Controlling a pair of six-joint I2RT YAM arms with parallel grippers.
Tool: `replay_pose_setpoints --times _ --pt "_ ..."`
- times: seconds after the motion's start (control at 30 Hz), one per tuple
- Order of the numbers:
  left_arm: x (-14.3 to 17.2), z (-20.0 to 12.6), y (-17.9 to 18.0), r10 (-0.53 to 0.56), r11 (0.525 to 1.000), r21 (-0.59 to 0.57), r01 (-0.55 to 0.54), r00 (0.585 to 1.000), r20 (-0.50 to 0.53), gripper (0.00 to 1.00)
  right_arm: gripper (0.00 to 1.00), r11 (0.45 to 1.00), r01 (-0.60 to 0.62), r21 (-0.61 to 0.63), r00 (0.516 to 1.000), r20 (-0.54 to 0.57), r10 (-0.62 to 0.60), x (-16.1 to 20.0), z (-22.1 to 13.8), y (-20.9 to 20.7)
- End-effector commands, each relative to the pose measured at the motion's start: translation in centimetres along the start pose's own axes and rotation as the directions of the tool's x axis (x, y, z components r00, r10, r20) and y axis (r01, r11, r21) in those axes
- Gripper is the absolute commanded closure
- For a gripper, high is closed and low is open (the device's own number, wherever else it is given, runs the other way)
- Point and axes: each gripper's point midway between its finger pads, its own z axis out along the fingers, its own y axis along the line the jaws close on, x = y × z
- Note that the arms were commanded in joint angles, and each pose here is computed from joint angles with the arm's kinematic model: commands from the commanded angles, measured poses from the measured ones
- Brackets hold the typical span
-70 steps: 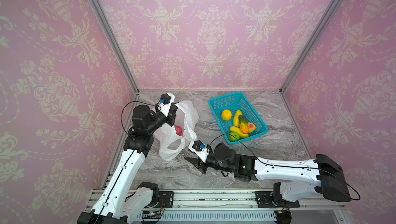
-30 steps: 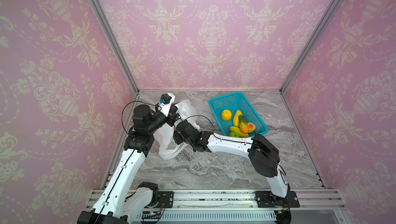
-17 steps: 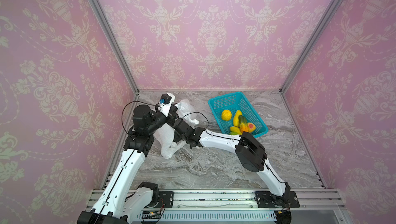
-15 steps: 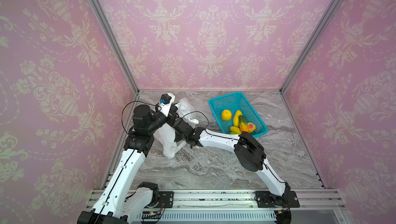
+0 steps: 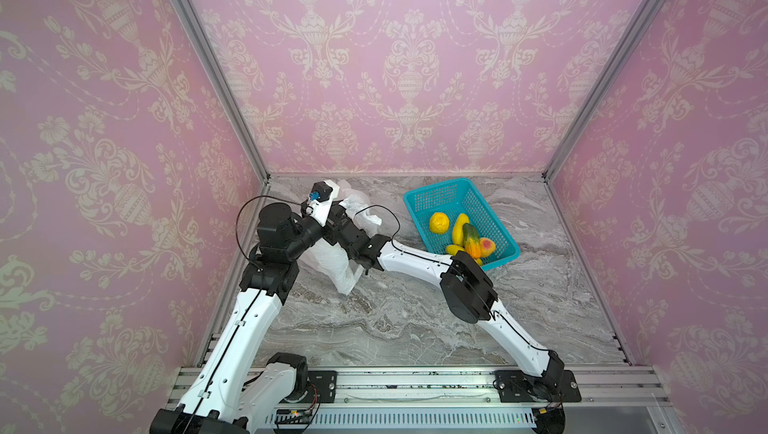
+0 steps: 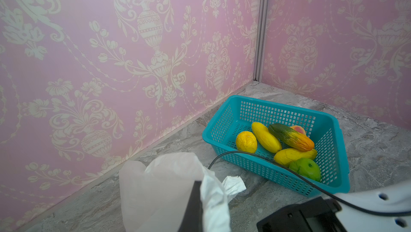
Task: Untie the knot of the plastic bag and take out the fruit
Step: Pick up the fruit from the plastic bag.
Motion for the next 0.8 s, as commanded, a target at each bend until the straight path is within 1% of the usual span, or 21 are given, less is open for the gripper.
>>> replay_pose_setpoints --times 0.0,0.2,0.27,0.33,0.37,0.4,0.47,0.57,0.63,0.67,0.7,0.77 --pt "-1.2 -0.2 -0.5 -0.004 1.0 0.023 0.004 0.999 0.032 1.0 0.3 1.0 0.009 0.018 0.995 -0.095 -0.007 2.0 2.2 -1.5" --pt "-1.2 -0.1 -0.5 -0.007 1.0 0.027 0.007 0.999 0.032 1.0 0.29 1.0 -0.018 0.003 0.992 -0.125 0.019 1.4 4.0 -2.2" --pt "-1.2 -0.1 -0.6 -0.007 1.0 0.028 0.006 0.999 0.033 1.0 0.4 0.998 -0.047 -0.038 0.989 -0.14 0.041 1.4 4.3 -2.1" --pt "-1.2 -0.1 -0.6 -0.009 0.999 0.031 0.008 0.999 0.033 1.0 0.6 0.997 -0.058 -0.056 0.987 -0.151 0.049 1.3 4.3 -2.2" --pt "-1.2 -0.1 -0.6 -0.008 0.999 0.031 0.007 0.999 0.035 1.0 0.64 0.997 -0.054 -0.06 0.988 -0.15 0.044 1.1 4.1 -2.2" --pt "-1.3 -0.1 -0.6 -0.009 0.999 0.032 0.008 0.999 0.035 1.0 0.65 0.996 -0.043 -0.074 0.989 -0.144 0.032 0.9 3.9 -2.0" --pt "-1.2 -0.1 -0.6 -0.011 0.999 0.032 0.01 0.999 0.036 1.0 0.65 0.996 0.006 -0.093 0.994 -0.105 -0.015 -0.1 3.1 -1.5" --pt "-1.4 -0.1 -0.7 -0.013 0.999 0.035 0.012 0.999 0.039 1.0 0.67 0.987 0.153 -0.053 0.988 -0.002 -0.153 -2.0 1.4 -0.7" --pt "-1.4 -0.1 -0.7 -0.015 0.999 0.038 0.013 0.999 0.041 1.0 0.72 0.964 0.264 0.017 0.961 0.078 -0.264 -3.4 0.4 -0.1" --pt "-1.4 -0.1 -0.8 -0.016 0.999 0.041 0.014 0.999 0.041 1.0 0.74 0.954 0.295 0.048 0.947 0.12 -0.299 -4.2 0.0 0.2" --pt "-1.5 -0.1 -0.8 -0.015 0.999 0.04 0.014 0.999 0.044 1.0 0.76 0.94 0.335 0.061 0.923 0.179 -0.34 -5.1 -0.4 1.1" --pt "-1.4 -0.1 -0.7 -0.016 0.999 0.039 0.014 0.999 0.041 1.0 0.76 0.916 0.397 0.057 0.883 0.248 -0.399 -5.7 -0.7 2.8"
